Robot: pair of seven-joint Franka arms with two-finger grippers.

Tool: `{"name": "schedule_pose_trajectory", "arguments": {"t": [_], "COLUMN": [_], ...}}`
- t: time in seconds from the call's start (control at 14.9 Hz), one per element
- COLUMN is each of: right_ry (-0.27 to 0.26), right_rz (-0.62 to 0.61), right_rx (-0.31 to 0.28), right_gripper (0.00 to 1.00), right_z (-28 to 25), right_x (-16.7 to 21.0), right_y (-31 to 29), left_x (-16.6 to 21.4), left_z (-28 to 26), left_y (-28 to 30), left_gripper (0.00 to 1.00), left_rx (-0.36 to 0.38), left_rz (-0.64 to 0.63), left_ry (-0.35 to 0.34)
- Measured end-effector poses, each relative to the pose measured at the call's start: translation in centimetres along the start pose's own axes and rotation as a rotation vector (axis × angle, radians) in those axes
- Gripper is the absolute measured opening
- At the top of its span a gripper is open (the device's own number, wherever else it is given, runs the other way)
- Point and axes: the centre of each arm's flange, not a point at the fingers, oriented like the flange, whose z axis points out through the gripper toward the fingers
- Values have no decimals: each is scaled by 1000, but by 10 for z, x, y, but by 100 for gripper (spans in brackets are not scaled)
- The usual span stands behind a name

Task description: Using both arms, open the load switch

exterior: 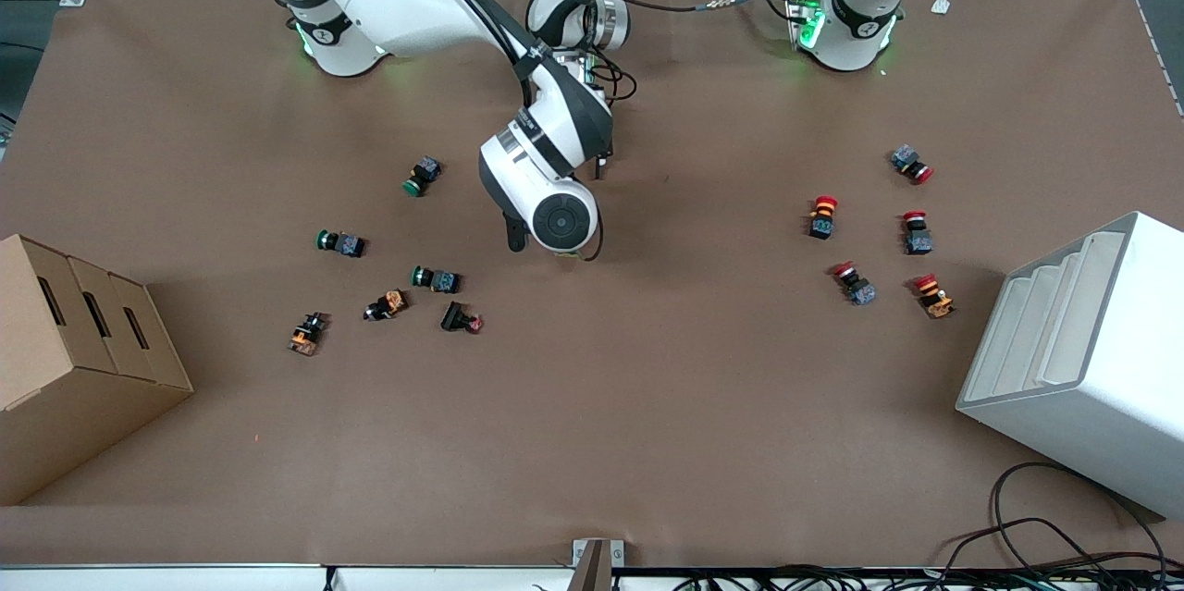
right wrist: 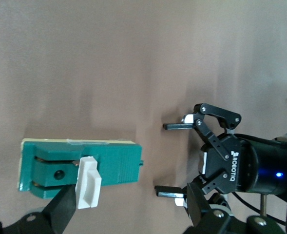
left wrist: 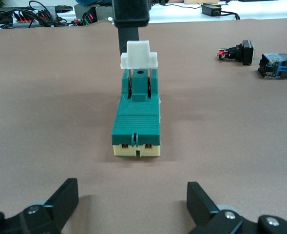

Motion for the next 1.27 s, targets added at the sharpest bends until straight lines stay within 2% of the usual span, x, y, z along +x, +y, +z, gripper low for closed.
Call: {"name": "schedule_pose_trajectory", "arguments": {"t": [0.4,1.01,1.27], "right_ry": [16,69,72], "right_rz": [-10,-45,-47], "right_rx": [-23,-59,-62], "right_gripper": [100,100,100], "right_z": [4,28,32], "right_x": [-3,-20,-20], "right_y": [6,22,22], "left_x": [-1,-1,-2], "left_z": [0,-1,-1], "left_y": [0,0,0], "left_gripper": [100,100,100], "left_rx": [1,2,2], "left_rz": [-1,-6,-6], "left_ry": [3,7,8]}}
